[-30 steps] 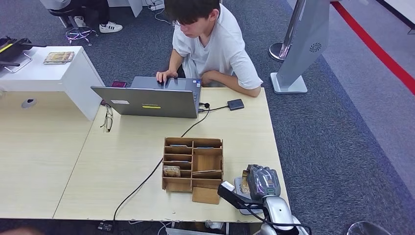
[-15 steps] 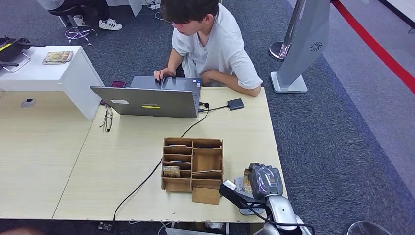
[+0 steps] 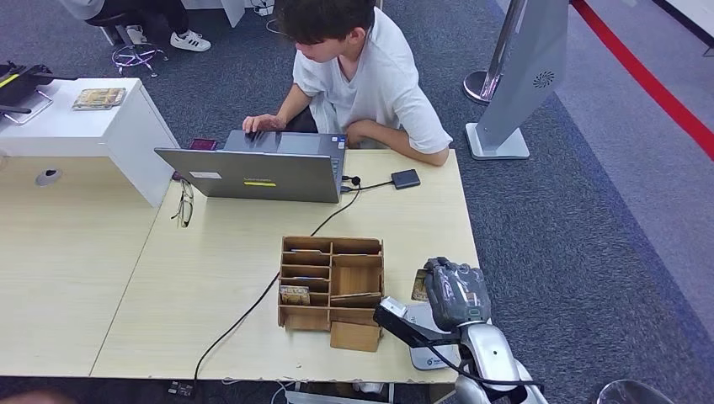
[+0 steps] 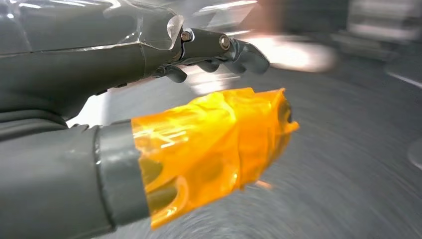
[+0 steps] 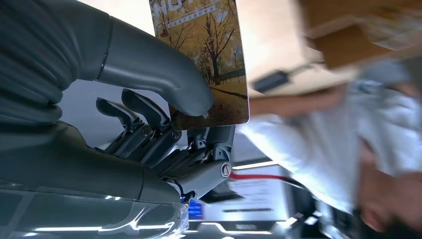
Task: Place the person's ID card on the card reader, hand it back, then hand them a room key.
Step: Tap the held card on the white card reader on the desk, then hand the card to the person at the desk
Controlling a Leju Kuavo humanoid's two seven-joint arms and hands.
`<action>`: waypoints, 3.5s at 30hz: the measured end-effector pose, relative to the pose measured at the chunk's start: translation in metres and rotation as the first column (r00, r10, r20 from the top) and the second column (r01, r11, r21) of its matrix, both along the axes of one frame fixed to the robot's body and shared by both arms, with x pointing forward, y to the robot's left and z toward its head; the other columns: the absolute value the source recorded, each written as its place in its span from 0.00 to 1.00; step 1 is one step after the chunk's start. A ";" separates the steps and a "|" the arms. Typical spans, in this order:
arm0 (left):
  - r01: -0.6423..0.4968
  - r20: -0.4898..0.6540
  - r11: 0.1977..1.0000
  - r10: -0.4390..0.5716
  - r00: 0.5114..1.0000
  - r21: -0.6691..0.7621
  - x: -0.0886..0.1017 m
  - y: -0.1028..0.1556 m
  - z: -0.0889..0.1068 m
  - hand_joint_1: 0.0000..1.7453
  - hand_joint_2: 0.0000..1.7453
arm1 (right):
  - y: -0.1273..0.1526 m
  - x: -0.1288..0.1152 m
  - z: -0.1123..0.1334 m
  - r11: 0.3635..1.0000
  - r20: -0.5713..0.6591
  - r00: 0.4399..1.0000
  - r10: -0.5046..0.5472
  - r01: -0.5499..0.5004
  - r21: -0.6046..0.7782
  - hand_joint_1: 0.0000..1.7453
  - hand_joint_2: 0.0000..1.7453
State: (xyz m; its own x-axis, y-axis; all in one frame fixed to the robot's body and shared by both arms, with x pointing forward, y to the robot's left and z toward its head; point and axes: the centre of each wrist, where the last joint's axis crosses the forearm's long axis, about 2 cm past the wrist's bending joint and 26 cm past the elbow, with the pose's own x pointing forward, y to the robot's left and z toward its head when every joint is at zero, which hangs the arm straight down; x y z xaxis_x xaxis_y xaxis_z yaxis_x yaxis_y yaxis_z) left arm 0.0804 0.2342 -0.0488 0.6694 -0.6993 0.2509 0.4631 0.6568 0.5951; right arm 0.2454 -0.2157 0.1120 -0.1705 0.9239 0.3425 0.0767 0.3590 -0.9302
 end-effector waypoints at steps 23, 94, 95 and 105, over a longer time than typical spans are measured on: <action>0.637 0.125 0.770 -0.627 0.769 -0.052 0.073 -0.042 0.048 0.00 0.00 | 0.031 0.028 0.082 0.982 0.382 0.915 0.130 -0.173 0.078 1.00 1.00; 0.673 0.154 0.738 -0.661 0.734 -0.045 0.107 -0.062 0.050 0.00 0.00 | 0.122 0.059 0.126 0.931 0.364 0.859 0.359 -0.357 -0.075 0.00 0.75; 0.674 0.154 0.738 -0.661 0.734 -0.045 0.107 -0.062 0.050 0.00 0.00 | 0.122 0.059 0.126 0.931 0.363 0.860 0.359 -0.357 -0.075 0.00 0.50; 0.674 0.154 0.737 -0.662 0.733 -0.040 0.107 -0.063 0.050 0.00 0.00 | 0.122 0.058 0.126 0.931 0.367 0.858 0.359 -0.359 -0.070 0.00 0.00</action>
State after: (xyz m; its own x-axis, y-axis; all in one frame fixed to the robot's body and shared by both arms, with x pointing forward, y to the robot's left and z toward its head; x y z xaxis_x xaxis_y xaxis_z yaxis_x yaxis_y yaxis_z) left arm 0.1876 0.1715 0.0016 -0.0025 -0.9255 0.3789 0.7311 0.2568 0.6321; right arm 0.3037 -0.0936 0.2385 -0.6035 0.7744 0.1899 0.2787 0.4281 -0.8597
